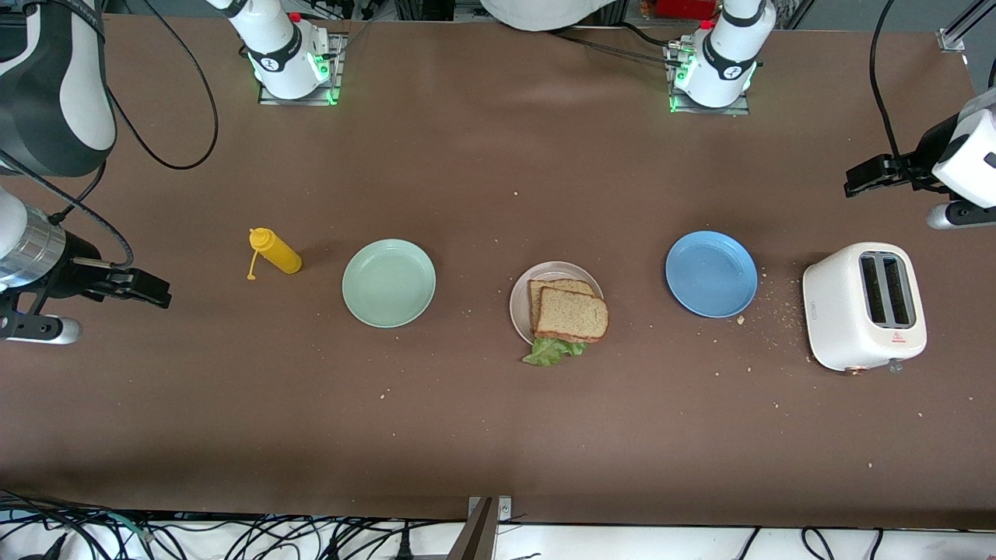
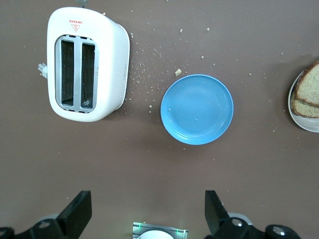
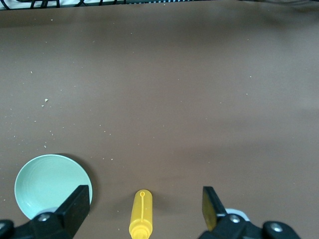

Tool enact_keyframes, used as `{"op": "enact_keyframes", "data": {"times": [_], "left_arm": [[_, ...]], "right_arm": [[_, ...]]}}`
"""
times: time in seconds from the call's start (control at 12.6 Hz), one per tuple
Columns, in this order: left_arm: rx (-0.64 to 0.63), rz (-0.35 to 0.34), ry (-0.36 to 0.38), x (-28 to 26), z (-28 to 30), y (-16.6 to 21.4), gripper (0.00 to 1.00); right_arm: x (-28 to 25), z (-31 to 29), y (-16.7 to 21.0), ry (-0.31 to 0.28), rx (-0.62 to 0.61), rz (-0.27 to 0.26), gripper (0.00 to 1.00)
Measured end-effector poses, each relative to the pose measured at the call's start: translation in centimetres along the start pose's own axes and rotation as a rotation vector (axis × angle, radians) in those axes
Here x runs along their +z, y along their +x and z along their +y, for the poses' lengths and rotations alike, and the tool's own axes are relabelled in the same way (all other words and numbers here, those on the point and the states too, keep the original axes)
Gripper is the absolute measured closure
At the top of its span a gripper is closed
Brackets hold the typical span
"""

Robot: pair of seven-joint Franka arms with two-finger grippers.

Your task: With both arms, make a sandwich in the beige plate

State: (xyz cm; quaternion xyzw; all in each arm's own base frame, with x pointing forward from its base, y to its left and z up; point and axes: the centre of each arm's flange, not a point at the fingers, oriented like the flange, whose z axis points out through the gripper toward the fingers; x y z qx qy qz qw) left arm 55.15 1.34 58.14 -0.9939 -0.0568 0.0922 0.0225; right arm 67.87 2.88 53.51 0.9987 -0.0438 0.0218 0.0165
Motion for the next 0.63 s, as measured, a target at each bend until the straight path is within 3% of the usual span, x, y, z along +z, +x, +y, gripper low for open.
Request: {"op": "enact_keyframes", "data": {"times": [0.63], "left_arm": [[0.005, 0.026, -0.002, -1.2, 0.4, 0.0, 0.0]], "right_arm": [[0.0, -0.2, 0.0, 0.0, -0.002, -0.001, 0.0]]}}
